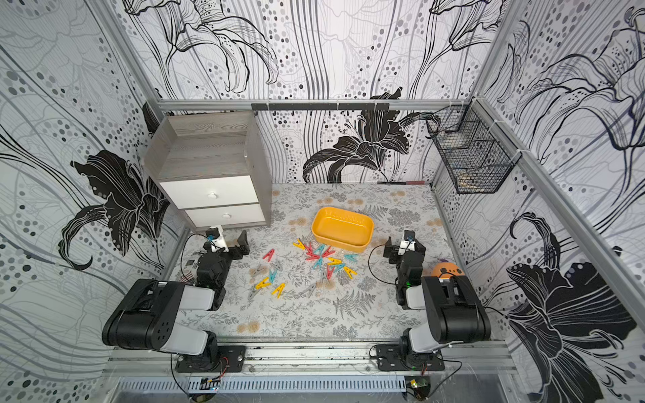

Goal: Put the clothespins into the storage box
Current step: Pick up the clothespin from the center of the board, then place the clothespin in the storage box, then pick up the clothespin from the center of the board, then place the clothespin in the storage box.

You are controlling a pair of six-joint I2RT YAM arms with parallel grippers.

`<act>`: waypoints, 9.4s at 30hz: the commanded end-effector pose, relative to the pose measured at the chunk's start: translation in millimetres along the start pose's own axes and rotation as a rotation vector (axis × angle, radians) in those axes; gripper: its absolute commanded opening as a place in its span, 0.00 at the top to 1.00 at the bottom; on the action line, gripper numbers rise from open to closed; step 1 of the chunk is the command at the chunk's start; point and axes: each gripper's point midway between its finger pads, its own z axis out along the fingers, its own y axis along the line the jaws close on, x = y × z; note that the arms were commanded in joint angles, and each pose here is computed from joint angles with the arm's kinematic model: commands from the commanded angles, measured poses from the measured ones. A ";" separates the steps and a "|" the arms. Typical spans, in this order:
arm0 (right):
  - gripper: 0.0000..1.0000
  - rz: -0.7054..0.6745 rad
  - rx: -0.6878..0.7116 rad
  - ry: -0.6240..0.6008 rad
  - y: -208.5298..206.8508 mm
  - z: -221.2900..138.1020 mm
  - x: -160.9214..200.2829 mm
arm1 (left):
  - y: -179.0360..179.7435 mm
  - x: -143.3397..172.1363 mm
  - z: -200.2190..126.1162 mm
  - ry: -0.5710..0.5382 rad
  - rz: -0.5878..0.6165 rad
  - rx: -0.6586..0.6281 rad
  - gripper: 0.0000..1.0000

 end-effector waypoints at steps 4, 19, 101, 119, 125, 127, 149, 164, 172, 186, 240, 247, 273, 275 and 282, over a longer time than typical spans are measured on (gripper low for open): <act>0.03 -0.012 -0.008 -0.015 1.3 2.4 -5.0 | 1.3 -9.1 -0.8 -0.040 0.008 -0.004 0.02; 0.03 -0.011 -0.010 -0.011 1.8 3.1 -4.4 | 1.7 -13.7 0.2 -0.048 -0.011 0.013 0.03; 0.17 0.075 -0.181 0.583 89.6 -9.4 -5.2 | -108.4 143.0 -1.9 1.118 0.261 -0.020 0.84; 0.17 0.080 -0.163 0.559 82.5 -17.9 -28.8 | -257.4 38.6 7.8 0.857 0.223 0.212 0.93; 0.17 0.088 -0.150 0.562 80.4 -20.2 -31.4 | -328.1 49.9 41.3 0.861 0.170 0.290 0.92; 0.17 0.085 -0.142 0.563 78.1 -21.8 -32.0 | -337.1 62.4 53.9 0.879 0.171 0.278 0.93; 0.17 0.098 -0.166 0.591 85.1 -18.5 -23.7 | -286.8 120.1 86.4 0.987 0.322 0.107 0.83; 0.20 0.089 -0.281 0.615 101.1 -30.2 -31.2 | -324.6 -6.7 77.8 0.760 0.063 0.282 0.58; 0.28 0.098 -0.399 0.693 117.7 -69.6 -9.7 | -230.0 1.5 34.0 0.800 -0.041 0.143 0.51; 0.29 0.089 -0.417 0.698 125.0 -74.5 -7.7 | -71.2 81.5 -83.0 1.020 0.027 -0.199 0.46; 0.31 0.099 -0.413 0.704 132.3 -72.7 7.2 | -57.2 135.5 -56.1 1.114 0.066 -0.201 0.85; 0.31 0.088 -0.401 0.702 129.7 -72.7 4.3 | -90.1 74.5 -26.1 0.984 -0.008 -0.113 0.89; 0.31 0.099 -0.321 0.670 131.7 -40.7 -6.9 | -338.8 85.5 87.1 0.877 -0.184 0.237 0.90; 0.31 0.098 -0.322 0.678 132.1 -40.6 -3.0 | -342.7 91.1 91.9 0.875 -0.200 0.238 0.90; 0.31 0.094 -0.335 0.693 135.9 -38.7 4.0 | -339.3 114.1 100.6 0.890 -0.181 0.188 0.84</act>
